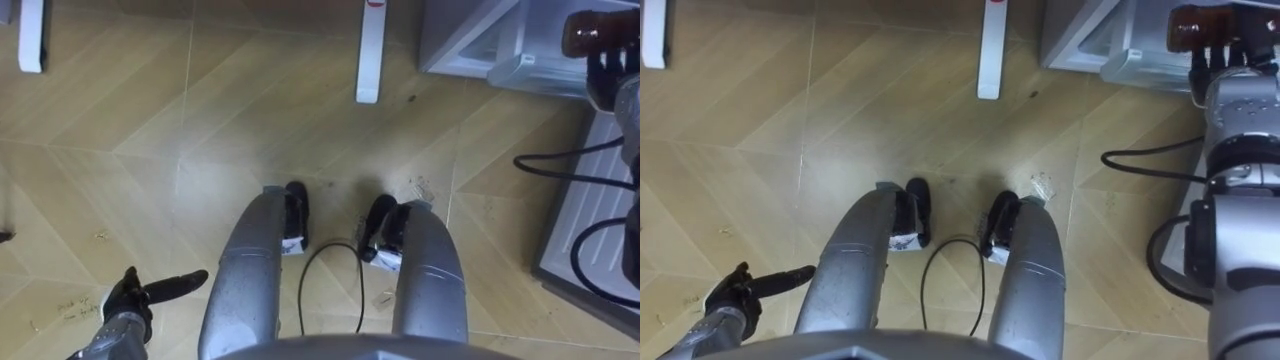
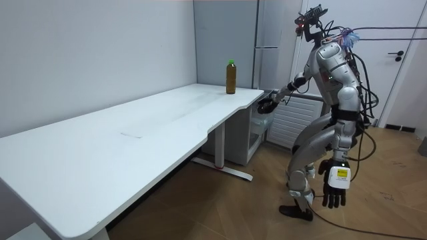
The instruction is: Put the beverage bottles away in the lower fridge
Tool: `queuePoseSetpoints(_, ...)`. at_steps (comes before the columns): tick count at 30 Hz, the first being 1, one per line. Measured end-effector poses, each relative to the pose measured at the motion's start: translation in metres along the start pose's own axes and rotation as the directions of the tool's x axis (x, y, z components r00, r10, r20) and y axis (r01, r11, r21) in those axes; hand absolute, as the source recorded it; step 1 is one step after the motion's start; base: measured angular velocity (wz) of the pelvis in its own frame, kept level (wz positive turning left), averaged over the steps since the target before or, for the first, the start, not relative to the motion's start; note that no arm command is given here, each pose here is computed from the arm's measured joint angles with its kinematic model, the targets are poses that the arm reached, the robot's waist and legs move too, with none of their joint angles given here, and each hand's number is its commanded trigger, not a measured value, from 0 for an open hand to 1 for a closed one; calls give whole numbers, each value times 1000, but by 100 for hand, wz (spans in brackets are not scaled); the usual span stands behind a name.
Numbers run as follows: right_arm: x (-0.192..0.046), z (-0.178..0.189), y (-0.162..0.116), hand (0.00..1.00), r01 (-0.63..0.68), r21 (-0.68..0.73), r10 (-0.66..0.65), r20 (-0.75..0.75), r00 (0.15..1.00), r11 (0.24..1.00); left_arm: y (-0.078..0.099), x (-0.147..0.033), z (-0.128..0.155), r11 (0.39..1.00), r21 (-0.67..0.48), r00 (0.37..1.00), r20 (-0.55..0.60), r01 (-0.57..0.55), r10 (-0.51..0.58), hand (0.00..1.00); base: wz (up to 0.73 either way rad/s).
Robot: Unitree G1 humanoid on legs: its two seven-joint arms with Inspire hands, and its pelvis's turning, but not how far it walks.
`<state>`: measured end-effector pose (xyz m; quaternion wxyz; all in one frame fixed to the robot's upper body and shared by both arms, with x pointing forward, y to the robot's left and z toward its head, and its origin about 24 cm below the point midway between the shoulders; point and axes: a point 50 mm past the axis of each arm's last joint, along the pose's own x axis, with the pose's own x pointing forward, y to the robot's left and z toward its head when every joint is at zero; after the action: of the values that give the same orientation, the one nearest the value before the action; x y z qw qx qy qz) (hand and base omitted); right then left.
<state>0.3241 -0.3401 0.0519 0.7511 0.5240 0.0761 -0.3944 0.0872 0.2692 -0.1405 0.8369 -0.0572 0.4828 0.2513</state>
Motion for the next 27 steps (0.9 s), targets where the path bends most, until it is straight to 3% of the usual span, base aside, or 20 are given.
queuePoseSetpoints(5,0,-1,-1,100,15,-18,-15,3,1000,1000,1,0,-1,999,-40,1000,-9,-4,4,0,0)
queuePoseSetpoints(6,0,-1,-1,0,18,-17,-18,3,1000,1000,1,0,-1,999,-43,1000,-9,-5,4,0,0)
queuePoseSetpoints(27,-3,1,7,0,34,-14,-34,9,999,999,1,0,-1,997,-73,1000,-14,-7,6,0,0)
